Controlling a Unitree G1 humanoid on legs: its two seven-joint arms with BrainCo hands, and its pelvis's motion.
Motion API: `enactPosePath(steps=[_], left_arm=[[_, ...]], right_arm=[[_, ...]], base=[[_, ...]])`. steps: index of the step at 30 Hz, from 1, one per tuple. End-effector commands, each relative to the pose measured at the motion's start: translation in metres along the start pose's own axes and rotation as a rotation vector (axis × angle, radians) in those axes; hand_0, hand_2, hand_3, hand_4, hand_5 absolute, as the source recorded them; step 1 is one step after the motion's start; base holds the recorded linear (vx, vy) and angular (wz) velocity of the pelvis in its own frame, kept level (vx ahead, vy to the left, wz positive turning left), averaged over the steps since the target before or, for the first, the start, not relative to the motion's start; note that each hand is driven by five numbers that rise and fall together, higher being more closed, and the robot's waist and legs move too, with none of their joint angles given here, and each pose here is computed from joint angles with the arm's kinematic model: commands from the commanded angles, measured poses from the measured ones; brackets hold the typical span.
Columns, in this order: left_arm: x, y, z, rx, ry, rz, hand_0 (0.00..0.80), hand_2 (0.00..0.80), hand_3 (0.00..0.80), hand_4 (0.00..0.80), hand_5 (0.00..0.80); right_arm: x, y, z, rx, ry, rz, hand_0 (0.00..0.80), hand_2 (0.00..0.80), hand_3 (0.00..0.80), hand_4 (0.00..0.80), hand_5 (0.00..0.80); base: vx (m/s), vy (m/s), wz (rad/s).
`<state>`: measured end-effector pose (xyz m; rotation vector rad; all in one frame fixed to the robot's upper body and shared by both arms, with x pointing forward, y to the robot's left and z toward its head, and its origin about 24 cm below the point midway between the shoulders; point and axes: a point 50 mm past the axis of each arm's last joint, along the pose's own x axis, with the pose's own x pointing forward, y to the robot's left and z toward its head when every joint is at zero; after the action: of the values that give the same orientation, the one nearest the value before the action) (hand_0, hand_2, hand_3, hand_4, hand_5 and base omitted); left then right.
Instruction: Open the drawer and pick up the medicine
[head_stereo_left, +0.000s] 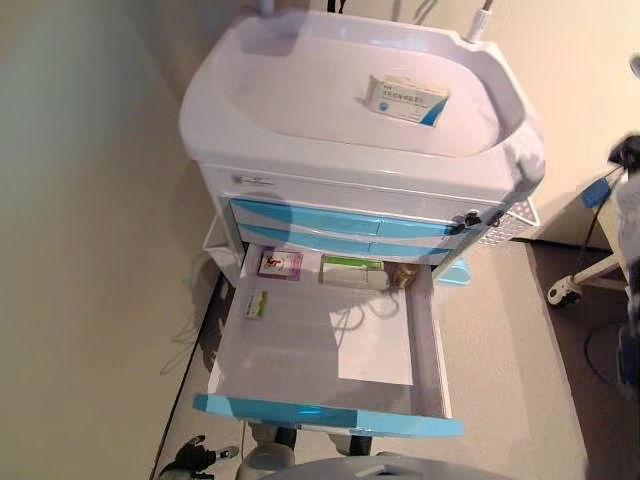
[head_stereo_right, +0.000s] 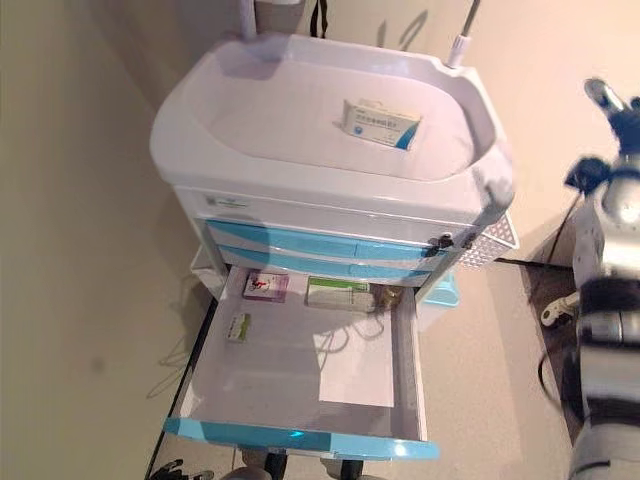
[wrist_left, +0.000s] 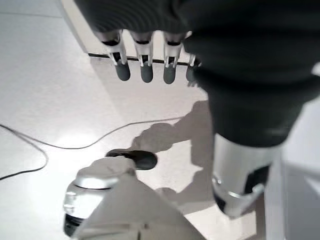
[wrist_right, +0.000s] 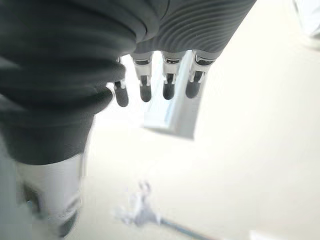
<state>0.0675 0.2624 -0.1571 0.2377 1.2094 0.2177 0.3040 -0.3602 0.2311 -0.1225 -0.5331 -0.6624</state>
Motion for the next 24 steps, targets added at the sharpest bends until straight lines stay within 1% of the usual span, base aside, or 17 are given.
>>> enactPosePath(steps=[1, 3, 4, 6, 8, 9, 10, 13, 14, 15, 16, 17, 18, 19, 20, 21, 24], left_arm=[[-0.002, -0.004, -0.012, 0.032, 0.048, 0.014, 0.0, 0.0, 0.0, 0.0, 0.0], [-0.002, -0.005, -0.012, 0.031, 0.047, 0.011, 0.0, 0.0, 0.0, 0.0, 0.0], [-0.002, -0.007, -0.014, 0.039, 0.052, 0.002, 0.0, 0.0, 0.0, 0.0, 0.0], [-0.002, -0.01, -0.014, 0.046, 0.05, -0.009, 0.0, 0.0, 0.0, 0.0, 0.0], [-0.002, -0.01, -0.014, 0.052, 0.046, -0.013, 0.0, 0.0, 0.0, 0.0, 0.0], [-0.002, -0.009, -0.015, 0.053, 0.047, -0.012, 0.0, 0.0, 0.0, 0.0, 0.0], [-0.002, -0.011, -0.013, 0.061, 0.039, -0.02, 0.0, 0.0, 0.0, 0.0, 0.0], [-0.002, -0.014, -0.014, 0.089, 0.046, -0.042, 0.0, 0.0, 0.0, 0.0, 0.0], [-0.002, -0.014, -0.015, 0.1, 0.048, -0.049, 0.0, 0.0, 0.0, 0.0, 0.0], [-0.002, -0.014, -0.015, 0.1, 0.048, -0.049, 0.0, 0.0, 0.0, 0.0, 0.0], [-0.002, -0.016, -0.013, 0.12, 0.044, -0.062, 0.0, 0.0, 0.0, 0.0, 0.0], [-0.002, -0.016, -0.013, 0.12, 0.044, -0.062, 0.0, 0.0, 0.0, 0.0, 0.0], [-0.002, -0.016, -0.012, 0.137, 0.04, -0.071, 0.0, 0.0, 0.0, 0.0, 0.0], [-0.002, -0.016, -0.011, 0.148, 0.037, -0.074, 0.0, 0.0, 0.0, 0.0, 0.0], [-0.002, -0.015, -0.011, 0.147, 0.037, -0.074, 0.0, 0.0, 0.0, 0.0, 0.0], [-0.002, -0.015, -0.009, 0.165, 0.027, -0.08, 0.0, 0.0, 0.0, 0.0, 0.0], [-0.001, -0.016, -0.006, 0.2, 0.01, -0.091, 0.0, 0.0, 0.0, 0.0, 0.0]], right_arm=[[-0.024, -0.017, 0.0, -0.163, -0.099, -0.004, 0.0, 0.0, 0.0, 0.0, 0.0], [-0.034, -0.023, -0.006, -0.209, -0.088, 0.007, 0.0, 0.0, 0.0, 0.0, 0.0], [-0.059, -0.037, -0.02, -0.28, -0.042, 0.022, 0.0, 0.0, 0.0, 0.0, 0.0], [-0.085, -0.043, -0.041, -0.307, 0.041, 0.033, 0.0, 0.0, 0.0, 0.0, 0.0], [-0.105, -0.05, -0.061, -0.362, 0.136, 0.055, 0.0, 0.0, 0.0, 0.0, 0.0], [-0.106, -0.05, -0.061, -0.362, 0.137, 0.055, 0.0, 0.0, 0.0, 0.0, 0.0], [-0.13, -0.057, -0.088, -0.413, 0.272, 0.077, 0.0, 0.0, 0.0, 0.0, 0.0], [-0.178, -0.064, -0.13, -0.497, 0.516, 0.157, 0.0, 0.0, 0.0, 0.0, 0.0], [-0.188, -0.067, -0.14, -0.503, 0.586, 0.17, 0.0, 0.0, 0.0, 0.0, 0.0], [-0.188, -0.067, -0.141, -0.502, 0.585, 0.171, 0.0, 0.0, 0.0, 0.0, 0.0], [-0.211, -0.066, -0.16, -0.517, 0.717, 0.217, 0.0, 0.0, 0.0, 0.0, 0.0], [-0.211, -0.066, -0.16, -0.517, 0.717, 0.217, 0.0, 0.0, 0.0, 0.0, 0.0], [-0.231, -0.068, -0.175, -0.547, 0.825, 0.26, 0.0, 0.0, 0.0, 0.0, 0.0], [-0.241, -0.068, -0.181, -0.573, 0.874, 0.299, 0.0, 0.0, 0.0, 0.0, 0.0], [-0.24, -0.068, -0.181, -0.572, 0.873, 0.3, 0.0, 0.0, 0.0, 0.0, 0.0], [-0.254, -0.072, -0.191, -0.599, 0.961, 0.317, 0.0, 0.0, 0.0, 0.0, 0.0], [-0.27, -0.074, -0.201, -0.649, 1.06, 0.379, 0.0, 0.0, 0.0, 0.0, 0.0]], base=[[-0.003, -0.003, -0.25], [-0.004, -0.01, -0.25], [0.003, -0.014, -0.22], [0.004, -0.011, -0.11], [-0.003, -0.011, -0.27], [-0.003, -0.012, -0.36], [-0.003, -0.012, -0.18], [-0.002, -0.004, -0.03], [-0.001, -0.013, -0.04], [0.004, -0.015, -0.04], [0.003, -0.01, -0.04], [0.0, 0.0, 0.0], [0.0, 0.0, 0.0], [0.0, 0.0, 0.0], [0.0, 0.0, 0.0], [0.0, 0.0, 0.0], [0.0, -0.01, 0.01]])
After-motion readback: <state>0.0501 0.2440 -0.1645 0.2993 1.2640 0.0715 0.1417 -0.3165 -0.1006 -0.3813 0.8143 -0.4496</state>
